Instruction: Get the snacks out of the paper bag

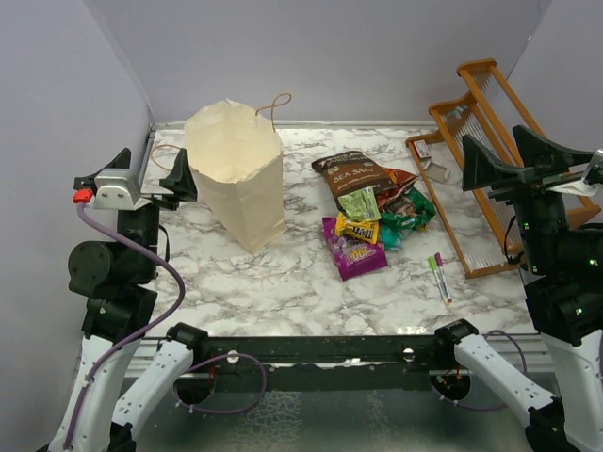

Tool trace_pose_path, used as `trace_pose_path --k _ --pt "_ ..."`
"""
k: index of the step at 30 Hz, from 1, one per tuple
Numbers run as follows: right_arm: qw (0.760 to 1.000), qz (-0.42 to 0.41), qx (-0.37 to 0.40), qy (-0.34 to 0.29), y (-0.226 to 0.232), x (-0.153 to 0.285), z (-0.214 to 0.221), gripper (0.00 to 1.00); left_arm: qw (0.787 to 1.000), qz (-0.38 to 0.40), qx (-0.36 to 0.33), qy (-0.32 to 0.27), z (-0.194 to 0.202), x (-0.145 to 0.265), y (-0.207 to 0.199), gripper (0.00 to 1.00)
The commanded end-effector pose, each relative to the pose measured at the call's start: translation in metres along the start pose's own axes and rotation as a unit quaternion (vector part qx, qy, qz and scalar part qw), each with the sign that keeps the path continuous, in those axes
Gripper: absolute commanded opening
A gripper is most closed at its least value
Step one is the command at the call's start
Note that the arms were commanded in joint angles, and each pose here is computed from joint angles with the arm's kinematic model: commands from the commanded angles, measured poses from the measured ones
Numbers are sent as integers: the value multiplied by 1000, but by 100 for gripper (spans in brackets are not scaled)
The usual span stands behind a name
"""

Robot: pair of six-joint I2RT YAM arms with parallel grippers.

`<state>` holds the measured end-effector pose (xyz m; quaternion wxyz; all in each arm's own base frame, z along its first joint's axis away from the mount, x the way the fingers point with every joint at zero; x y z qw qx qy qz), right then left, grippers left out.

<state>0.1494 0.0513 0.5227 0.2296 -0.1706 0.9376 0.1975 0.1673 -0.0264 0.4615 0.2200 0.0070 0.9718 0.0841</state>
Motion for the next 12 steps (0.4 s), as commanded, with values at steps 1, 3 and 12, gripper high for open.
trace_pose_path --k 1,3,12 --pt "999 50 16 6 -12 0 2 99 1000 -5 -4 -14 -4 1 2 100" --pt "998 58 14 9 -14 -3 4 99 1000 -4 -3 -15 -5 1 2 100" --pt "993 117 12 26 -27 -10 16 99 1000 -4 -3 -10 -1 0 1 100"
Point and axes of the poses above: each gripper's point midway between its finger pads, its own x axis back along the fingers, its own y axis along the line the jaws close on, z = x × y, the point moved 7 cm from there along x, back along the fingers, and after that the axes turned 12 degrees about -x, right-handed, at the moved point
